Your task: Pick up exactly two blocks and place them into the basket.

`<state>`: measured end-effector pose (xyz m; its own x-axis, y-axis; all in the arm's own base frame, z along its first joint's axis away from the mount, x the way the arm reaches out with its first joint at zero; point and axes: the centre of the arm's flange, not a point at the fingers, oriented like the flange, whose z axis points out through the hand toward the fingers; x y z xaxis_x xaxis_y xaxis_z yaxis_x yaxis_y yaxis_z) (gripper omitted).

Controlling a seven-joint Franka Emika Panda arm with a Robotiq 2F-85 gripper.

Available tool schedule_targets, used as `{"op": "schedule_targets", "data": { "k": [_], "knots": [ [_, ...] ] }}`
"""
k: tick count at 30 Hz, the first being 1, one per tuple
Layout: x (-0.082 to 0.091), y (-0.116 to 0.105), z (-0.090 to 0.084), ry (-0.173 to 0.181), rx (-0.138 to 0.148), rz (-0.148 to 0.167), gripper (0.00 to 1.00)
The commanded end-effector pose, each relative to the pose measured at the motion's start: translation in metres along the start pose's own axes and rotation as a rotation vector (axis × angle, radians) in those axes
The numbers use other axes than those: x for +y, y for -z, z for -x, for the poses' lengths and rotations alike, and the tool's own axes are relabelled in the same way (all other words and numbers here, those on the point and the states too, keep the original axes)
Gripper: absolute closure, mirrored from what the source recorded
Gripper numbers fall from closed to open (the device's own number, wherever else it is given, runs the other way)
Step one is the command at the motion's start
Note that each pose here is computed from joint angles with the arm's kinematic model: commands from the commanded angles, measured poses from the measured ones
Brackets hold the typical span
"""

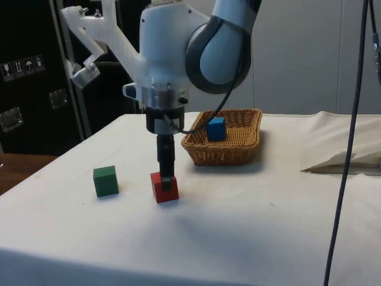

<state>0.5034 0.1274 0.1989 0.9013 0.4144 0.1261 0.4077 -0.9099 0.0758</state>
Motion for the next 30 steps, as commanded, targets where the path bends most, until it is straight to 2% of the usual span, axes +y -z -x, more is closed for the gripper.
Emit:
{"op": "schedule_targets", "data": {
  "k": [1,8,9,10,16,17,19,24,25,26,30],
  "knots": [
    [0.001,0.000,-0.005,0.014,0.008,0.001,0.00],
    [0.016,0.017,-0.012,0.039,0.028,0.004,0.00],
    [0.018,0.012,-0.013,0.036,0.029,0.015,0.00],
    [0.016,0.019,-0.012,0.044,0.029,0.004,0.00],
    [0.013,0.018,-0.014,0.095,0.025,0.006,0.00],
    [0.015,0.019,-0.012,0.090,0.020,0.011,0.00],
    [0.011,0.012,-0.015,0.117,0.023,0.005,0.00],
    [0.010,-0.001,-0.018,0.153,0.017,0.007,0.00],
    [0.012,0.001,-0.018,0.148,0.011,0.010,0.00],
    [0.011,-0.003,-0.019,0.160,0.017,0.009,0.00],
    [0.016,-0.015,-0.021,0.188,0.010,0.013,0.00]
  ]
}}
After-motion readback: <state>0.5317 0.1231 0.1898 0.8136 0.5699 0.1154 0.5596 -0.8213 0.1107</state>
